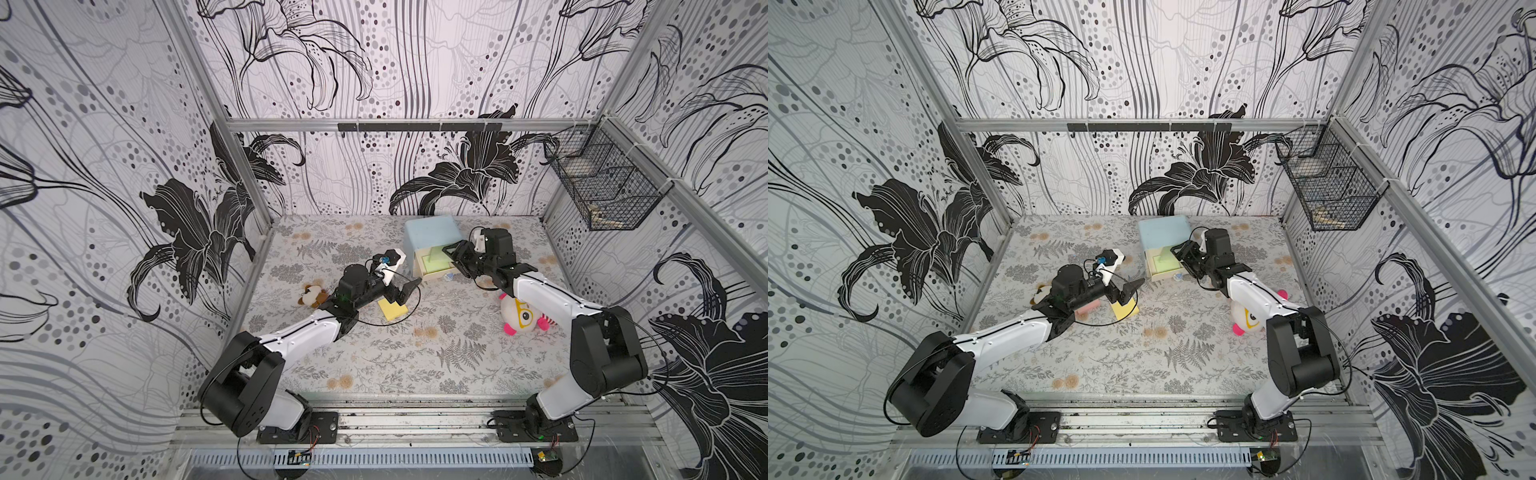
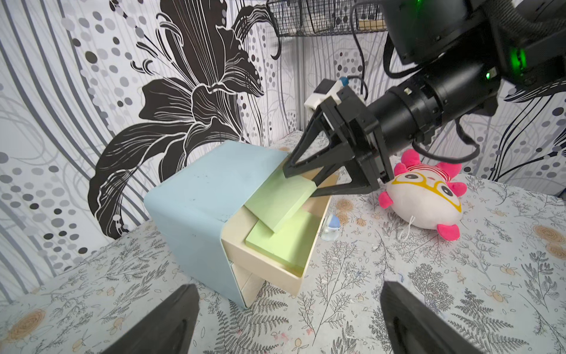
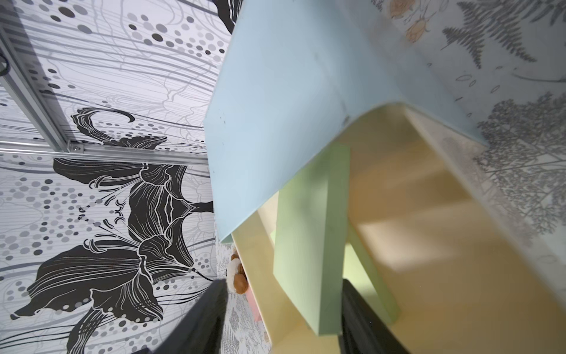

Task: Please put the sticky notes in the drawer by color
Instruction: Place the sticky notes in the drawer, then close the drawer in the storage box.

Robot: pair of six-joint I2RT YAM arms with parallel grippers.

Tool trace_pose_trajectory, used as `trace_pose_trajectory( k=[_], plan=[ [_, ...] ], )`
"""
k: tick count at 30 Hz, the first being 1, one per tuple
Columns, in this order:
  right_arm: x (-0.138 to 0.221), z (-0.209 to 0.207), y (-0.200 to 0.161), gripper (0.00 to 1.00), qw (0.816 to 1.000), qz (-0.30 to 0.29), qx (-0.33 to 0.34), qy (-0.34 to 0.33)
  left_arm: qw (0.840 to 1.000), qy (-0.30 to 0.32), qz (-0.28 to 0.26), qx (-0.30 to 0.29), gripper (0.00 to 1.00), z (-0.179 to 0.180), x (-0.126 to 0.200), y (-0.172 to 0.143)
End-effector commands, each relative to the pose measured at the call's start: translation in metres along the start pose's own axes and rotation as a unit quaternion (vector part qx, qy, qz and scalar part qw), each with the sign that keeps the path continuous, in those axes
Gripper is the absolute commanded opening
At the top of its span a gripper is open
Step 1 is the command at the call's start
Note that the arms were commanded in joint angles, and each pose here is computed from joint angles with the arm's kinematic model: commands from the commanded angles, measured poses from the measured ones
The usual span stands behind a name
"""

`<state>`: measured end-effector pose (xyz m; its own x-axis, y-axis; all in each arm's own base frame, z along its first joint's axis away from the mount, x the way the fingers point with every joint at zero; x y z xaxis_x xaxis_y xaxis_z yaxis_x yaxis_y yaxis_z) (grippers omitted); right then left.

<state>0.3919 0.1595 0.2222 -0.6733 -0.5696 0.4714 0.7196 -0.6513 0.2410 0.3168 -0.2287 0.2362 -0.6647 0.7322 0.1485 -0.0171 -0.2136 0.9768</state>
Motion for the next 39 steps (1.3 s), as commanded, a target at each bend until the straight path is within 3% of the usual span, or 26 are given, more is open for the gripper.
trace_pose_trajectory(
  k=[1,3,6,8,12,16,19,24,30,39],
  plan=[
    [0.023,0.017,0.007,0.79,0.999,-0.026,0.042,-0.009,1.000,0.002,-0.011,0.005,0.97,0.003,-0.005,0.011],
    [0.033,0.018,0.007,0.91,0.998,-0.036,0.054,-0.018,0.999,0.028,-0.007,0.028,0.97,0.010,-0.009,0.011],
    [0.049,0.017,0.007,0.99,0.995,-0.055,0.068,-0.039,0.994,0.084,-0.001,0.076,0.97,0.025,-0.015,0.011],
    [0.060,0.015,0.007,0.99,0.993,-0.072,0.080,-0.054,0.985,0.127,-0.009,0.119,0.97,0.036,-0.018,0.013],
    [0.080,0.011,0.002,0.96,0.983,-0.095,0.145,-0.053,0.949,0.199,-0.019,0.243,0.97,0.058,-0.029,0.014],
    [0.090,-0.002,-0.014,0.92,0.973,-0.092,0.209,-0.035,0.915,0.193,-0.023,0.353,1.00,0.062,-0.048,0.013],
    [0.093,-0.010,-0.030,0.83,0.965,-0.072,0.250,0.003,0.888,0.182,0.000,0.423,0.94,0.062,-0.068,0.006],
    [0.088,-0.032,-0.048,0.62,0.959,-0.050,0.277,0.026,0.871,0.185,0.085,0.447,0.87,0.064,-0.104,-0.011],
    [0.070,-0.049,-0.056,0.40,0.959,-0.023,0.279,0.036,0.858,0.228,0.134,0.440,0.75,0.075,-0.124,-0.026],
    [0.037,-0.055,-0.054,0.27,0.966,0.004,0.254,0.049,0.852,0.248,0.163,0.431,0.64,0.078,-0.131,-0.040]
  ],
)
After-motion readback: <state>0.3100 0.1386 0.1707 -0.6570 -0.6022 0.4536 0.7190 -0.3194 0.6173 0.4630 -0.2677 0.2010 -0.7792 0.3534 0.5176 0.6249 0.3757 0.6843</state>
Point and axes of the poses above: each gripper's point midway between its finger pads, its own x axis back along the fingers, its own z axis along the line the jaws close on, y = z × x, the point moved 6 cm from there along x, back along the fingers, and after that the axes turned 6 degrees about -x, right-handed, at the moved point
